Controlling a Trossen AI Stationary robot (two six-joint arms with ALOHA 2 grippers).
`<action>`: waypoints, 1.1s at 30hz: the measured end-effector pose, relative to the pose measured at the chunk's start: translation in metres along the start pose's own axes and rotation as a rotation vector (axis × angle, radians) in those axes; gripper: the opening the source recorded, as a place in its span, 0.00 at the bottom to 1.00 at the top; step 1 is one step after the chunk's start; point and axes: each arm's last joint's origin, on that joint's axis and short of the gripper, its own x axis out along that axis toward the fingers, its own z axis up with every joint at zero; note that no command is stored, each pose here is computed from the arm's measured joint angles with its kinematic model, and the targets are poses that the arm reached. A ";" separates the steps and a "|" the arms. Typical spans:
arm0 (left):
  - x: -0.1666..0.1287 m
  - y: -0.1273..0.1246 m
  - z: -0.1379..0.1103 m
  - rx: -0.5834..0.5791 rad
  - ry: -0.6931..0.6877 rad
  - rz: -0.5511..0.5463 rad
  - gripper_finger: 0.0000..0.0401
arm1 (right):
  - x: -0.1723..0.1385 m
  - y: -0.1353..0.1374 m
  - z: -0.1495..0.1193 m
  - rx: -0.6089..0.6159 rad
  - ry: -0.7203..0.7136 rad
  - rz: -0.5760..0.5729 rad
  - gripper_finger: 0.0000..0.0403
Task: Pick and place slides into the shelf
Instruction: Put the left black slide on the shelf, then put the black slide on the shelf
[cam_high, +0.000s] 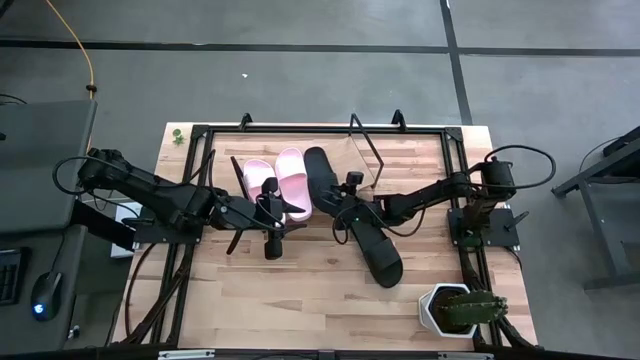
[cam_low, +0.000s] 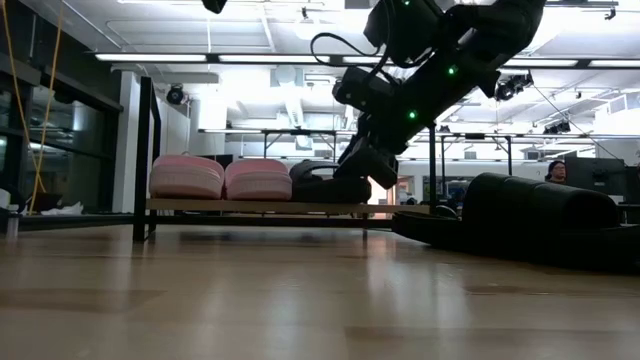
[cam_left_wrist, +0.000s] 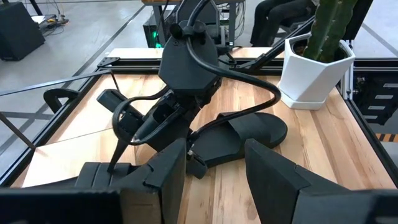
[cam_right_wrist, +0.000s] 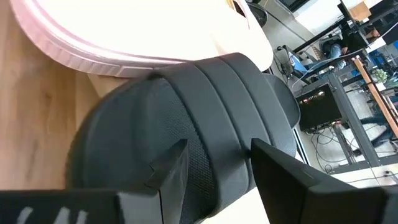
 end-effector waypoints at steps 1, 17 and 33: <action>0.000 0.000 0.000 0.000 0.000 0.000 0.37 | -0.001 0.001 0.000 -0.002 -0.001 0.002 0.40; 0.000 0.000 0.000 0.001 0.002 0.000 0.37 | -0.031 0.011 0.048 -0.106 0.048 0.070 0.40; 0.000 0.000 -0.001 0.005 0.009 0.001 0.37 | -0.069 0.034 0.056 -0.186 -0.008 0.035 0.40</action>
